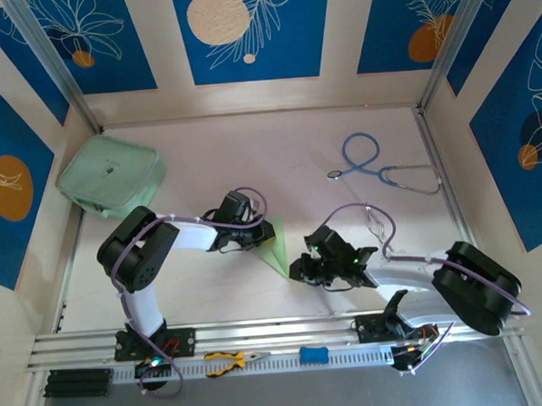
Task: Fold a paper plane with a square sheet of paper (pick it up from the middle)
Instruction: Fourth fold the wing at the center of the table.
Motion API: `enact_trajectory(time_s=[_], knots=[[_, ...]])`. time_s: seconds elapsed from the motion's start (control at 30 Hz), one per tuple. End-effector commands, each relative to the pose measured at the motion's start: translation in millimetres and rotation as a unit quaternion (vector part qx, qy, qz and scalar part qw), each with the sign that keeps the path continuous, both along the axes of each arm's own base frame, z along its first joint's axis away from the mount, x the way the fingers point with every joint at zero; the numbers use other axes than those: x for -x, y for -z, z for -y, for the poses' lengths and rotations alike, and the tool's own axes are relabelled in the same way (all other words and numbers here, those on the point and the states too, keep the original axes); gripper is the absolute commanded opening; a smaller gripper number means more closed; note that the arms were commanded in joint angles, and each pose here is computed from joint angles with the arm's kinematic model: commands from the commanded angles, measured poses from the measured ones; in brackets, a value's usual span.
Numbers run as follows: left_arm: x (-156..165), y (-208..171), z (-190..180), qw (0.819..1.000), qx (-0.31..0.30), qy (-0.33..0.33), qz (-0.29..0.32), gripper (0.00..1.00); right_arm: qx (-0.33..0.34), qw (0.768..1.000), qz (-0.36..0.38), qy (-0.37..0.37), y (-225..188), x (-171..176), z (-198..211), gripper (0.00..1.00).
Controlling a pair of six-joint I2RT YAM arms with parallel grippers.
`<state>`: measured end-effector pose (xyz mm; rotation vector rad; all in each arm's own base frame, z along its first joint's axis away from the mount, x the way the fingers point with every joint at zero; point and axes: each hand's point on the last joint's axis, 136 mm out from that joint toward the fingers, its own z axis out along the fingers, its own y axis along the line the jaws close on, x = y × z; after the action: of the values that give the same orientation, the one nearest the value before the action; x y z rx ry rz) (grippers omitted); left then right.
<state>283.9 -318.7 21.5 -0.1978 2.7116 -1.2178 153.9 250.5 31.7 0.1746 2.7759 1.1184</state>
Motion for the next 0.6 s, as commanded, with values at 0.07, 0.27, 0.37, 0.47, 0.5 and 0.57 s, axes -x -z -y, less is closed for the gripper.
enact_trajectory(time_s=[0.07,0.27,0.37,0.47,0.5,0.57], knots=[[11.1,23.1,-15.4,0.999,-0.041,-0.011,-0.025,0.12,-0.032,0.999,0.036,-0.019,-26.0,-10.4,-4.0,0.15],[11.4,24.4,-15.8,0.999,-0.042,-0.011,-0.027,0.12,-0.056,0.996,0.04,-0.048,-34.8,-22.0,-26.0,0.08],[11.3,24.5,-15.0,0.999,-0.041,-0.01,-0.028,0.12,-0.059,0.996,0.04,-0.062,-36.4,-28.3,-40.2,0.07],[12.1,24.9,-15.1,0.999,-0.041,-0.01,-0.029,0.12,-0.05,0.996,0.039,-0.068,-31.8,-35.8,-50.5,0.06],[11.7,24.6,-14.9,0.999,-0.041,-0.009,-0.028,0.12,-0.045,0.996,0.035,-0.068,-28.4,-37.6,-52.2,0.06],[12.2,24.1,-15.1,0.999,-0.041,-0.008,-0.029,0.12,-0.036,0.997,0.033,-0.064,-23.2,-43.2,-55.4,0.06]])
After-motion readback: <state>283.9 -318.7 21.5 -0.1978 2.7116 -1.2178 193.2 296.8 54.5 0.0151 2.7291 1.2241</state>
